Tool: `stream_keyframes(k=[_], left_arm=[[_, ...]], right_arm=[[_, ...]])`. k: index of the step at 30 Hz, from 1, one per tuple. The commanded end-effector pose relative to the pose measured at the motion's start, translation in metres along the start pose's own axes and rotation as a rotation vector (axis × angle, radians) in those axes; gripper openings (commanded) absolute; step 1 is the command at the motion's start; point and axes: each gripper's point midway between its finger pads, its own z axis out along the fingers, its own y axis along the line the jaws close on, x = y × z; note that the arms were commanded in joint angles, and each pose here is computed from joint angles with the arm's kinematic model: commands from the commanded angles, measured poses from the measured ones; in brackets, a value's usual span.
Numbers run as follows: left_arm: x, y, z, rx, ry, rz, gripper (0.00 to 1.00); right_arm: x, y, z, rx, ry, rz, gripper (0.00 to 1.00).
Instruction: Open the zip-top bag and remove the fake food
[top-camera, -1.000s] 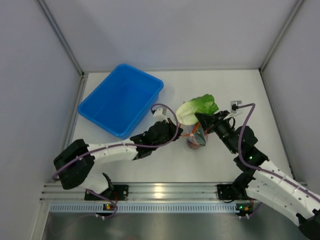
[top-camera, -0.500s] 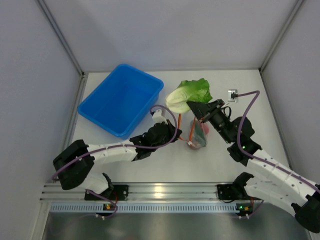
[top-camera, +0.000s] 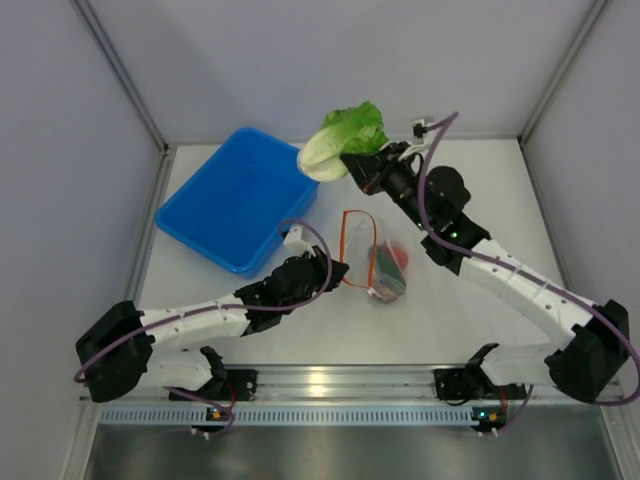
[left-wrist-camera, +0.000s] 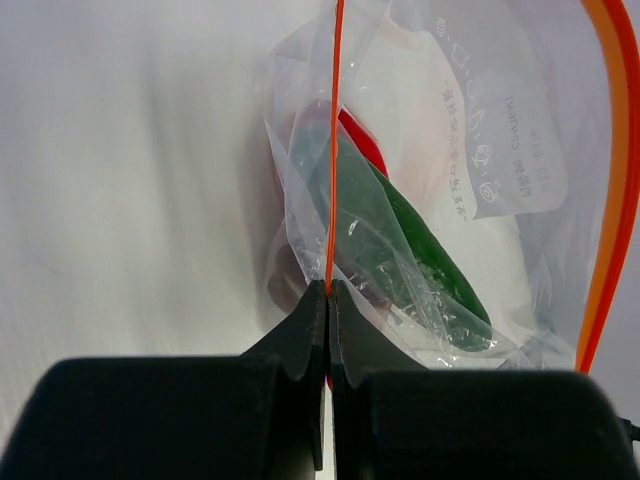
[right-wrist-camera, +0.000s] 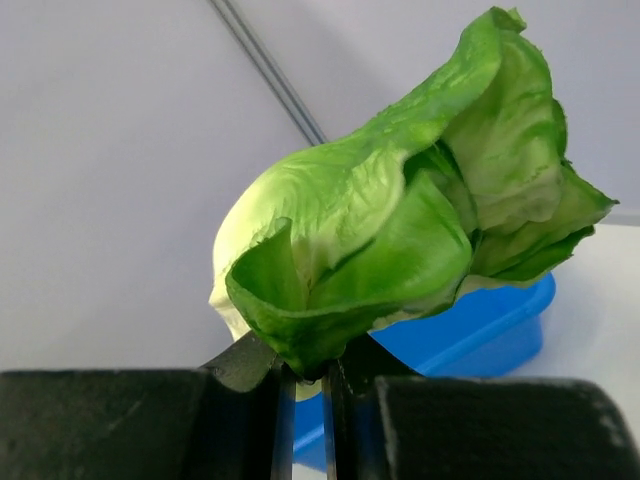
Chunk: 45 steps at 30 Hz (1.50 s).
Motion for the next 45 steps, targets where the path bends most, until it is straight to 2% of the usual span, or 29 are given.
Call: stream_keyframes(k=[1,3,5,6,7,12,20,23,26,27,28,29,32,33,38,40,45], left_arm=[[-0.01,-0.004,-0.009,0.033,-0.046,-0.011,0.0],[-0.011,-0.002,-0.013,0.034,-0.052,-0.016,0.0],[-0.011,0.001,-0.016,0.032,-0.055,-0.019,0.0],[-0.011,0.002,-0.017,0.031,-0.056,-0.019,0.0],[-0.013,0.001,-0.019,0.039,-0.063,-0.022,0.0],[-0.015,0.008,-0.026,0.029,-0.078,-0.027,0.0],[-0.016,0.014,-0.031,0.006,-0.081,-0.019,0.0],[-0.019,0.013,-0.033,0.003,-0.085,-0.014,0.0],[-0.022,0.012,-0.035,0.006,-0.091,-0.015,0.0],[-0.023,0.011,-0.037,0.011,-0.096,-0.02,0.0],[-0.024,0.009,-0.037,0.015,-0.095,-0.024,0.0],[-0.025,0.008,-0.038,0.021,-0.096,-0.026,0.0],[-0.029,0.002,-0.039,0.031,-0.099,-0.025,0.0],[-0.028,0.002,-0.039,0.029,-0.096,-0.02,0.0],[-0.031,-0.005,-0.038,0.041,-0.095,-0.021,0.0],[-0.032,-0.007,-0.038,0.044,-0.096,-0.023,0.0],[-0.037,-0.014,-0.037,0.056,-0.104,-0.029,0.0]], right_arm=[[0.003,0.012,0.032,-0.06,0.073,-0.144,0.0],[0.028,0.003,0.052,-0.067,0.149,-0.199,0.0],[0.03,0.006,0.067,-0.089,0.17,-0.232,0.0],[0.05,-0.005,0.077,-0.081,0.216,-0.239,0.0],[0.047,0.0,0.086,-0.093,0.218,-0.25,0.0],[0.092,-0.017,0.127,-0.114,0.328,-0.29,0.0],[0.188,-0.061,0.161,-0.11,0.551,-0.284,0.0],[0.193,-0.057,0.17,-0.119,0.546,-0.285,0.0],[0.199,-0.056,0.175,-0.111,0.551,-0.309,0.09],[0.204,-0.059,0.173,-0.103,0.572,-0.312,0.24],[0.205,-0.06,0.174,-0.099,0.575,-0.313,0.34],[0.204,-0.061,0.173,-0.088,0.576,-0.318,0.39],[0.195,-0.057,0.17,-0.085,0.573,-0.329,0.47],[0.19,-0.057,0.17,-0.082,0.568,-0.335,0.6],[0.155,-0.05,0.159,-0.03,0.535,-0.383,0.63],[0.124,-0.047,0.152,0.034,0.484,-0.384,0.62],[0.087,-0.065,0.109,0.211,0.475,-0.377,0.59]])
